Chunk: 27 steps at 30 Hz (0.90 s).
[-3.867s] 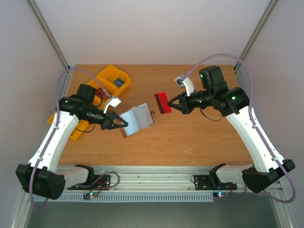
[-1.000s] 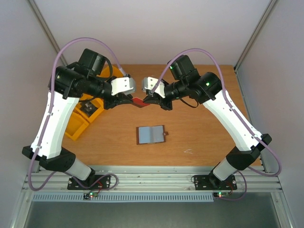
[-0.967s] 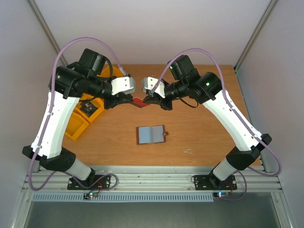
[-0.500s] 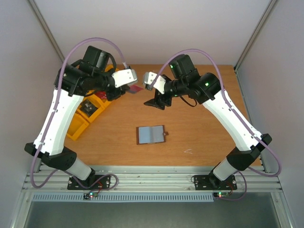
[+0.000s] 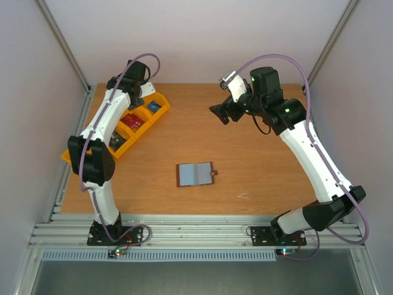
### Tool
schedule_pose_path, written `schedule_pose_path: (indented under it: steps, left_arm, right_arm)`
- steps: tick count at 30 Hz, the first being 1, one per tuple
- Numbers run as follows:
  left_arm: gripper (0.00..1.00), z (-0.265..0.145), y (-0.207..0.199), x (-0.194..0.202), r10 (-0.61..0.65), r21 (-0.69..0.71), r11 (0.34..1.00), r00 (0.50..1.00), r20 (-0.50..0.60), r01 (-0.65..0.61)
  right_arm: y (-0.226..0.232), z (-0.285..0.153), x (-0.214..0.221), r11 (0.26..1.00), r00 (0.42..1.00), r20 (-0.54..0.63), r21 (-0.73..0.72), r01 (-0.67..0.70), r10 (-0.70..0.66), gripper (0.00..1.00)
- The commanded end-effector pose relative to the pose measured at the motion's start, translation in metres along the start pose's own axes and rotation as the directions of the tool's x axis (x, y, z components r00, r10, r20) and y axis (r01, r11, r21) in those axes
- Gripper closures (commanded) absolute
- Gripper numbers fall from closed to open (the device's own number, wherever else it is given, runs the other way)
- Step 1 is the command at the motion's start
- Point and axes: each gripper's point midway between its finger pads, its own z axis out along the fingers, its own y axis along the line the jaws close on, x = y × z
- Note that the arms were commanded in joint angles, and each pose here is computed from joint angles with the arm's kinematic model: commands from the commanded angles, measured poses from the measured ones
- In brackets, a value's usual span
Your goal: Take the credit cards out of the card holder
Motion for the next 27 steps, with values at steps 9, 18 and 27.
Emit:
schedule_pose_path:
  steps: [9, 18, 27]
  left_arm:
    - [1.00, 0.082, -0.023, 0.019, -0.058, 0.074, 0.995, 0.987, -0.151, 0.069]
    - [1.00, 0.121, -0.044, 0.020, 0.011, 0.064, 0.998, 0.994, -0.110, -0.003]
    - [1.00, 0.142, -0.054, 0.021, 0.062, 0.035, 0.998, 0.991, -0.116, -0.058]
  right_arm:
    - [-0.018, 0.011, 0.002, 0.998, 0.999, -0.013, 0.042, -0.040, 0.040, 0.01]
    - [-0.015, 0.013, 0.001, 0.999, 0.999, -0.009, 0.015, -0.046, 0.047, 0.02]
    - [-0.007, 0.004, -0.003, 0.999, 0.999, 0.005, -0.014, -0.047, 0.047, 0.02]
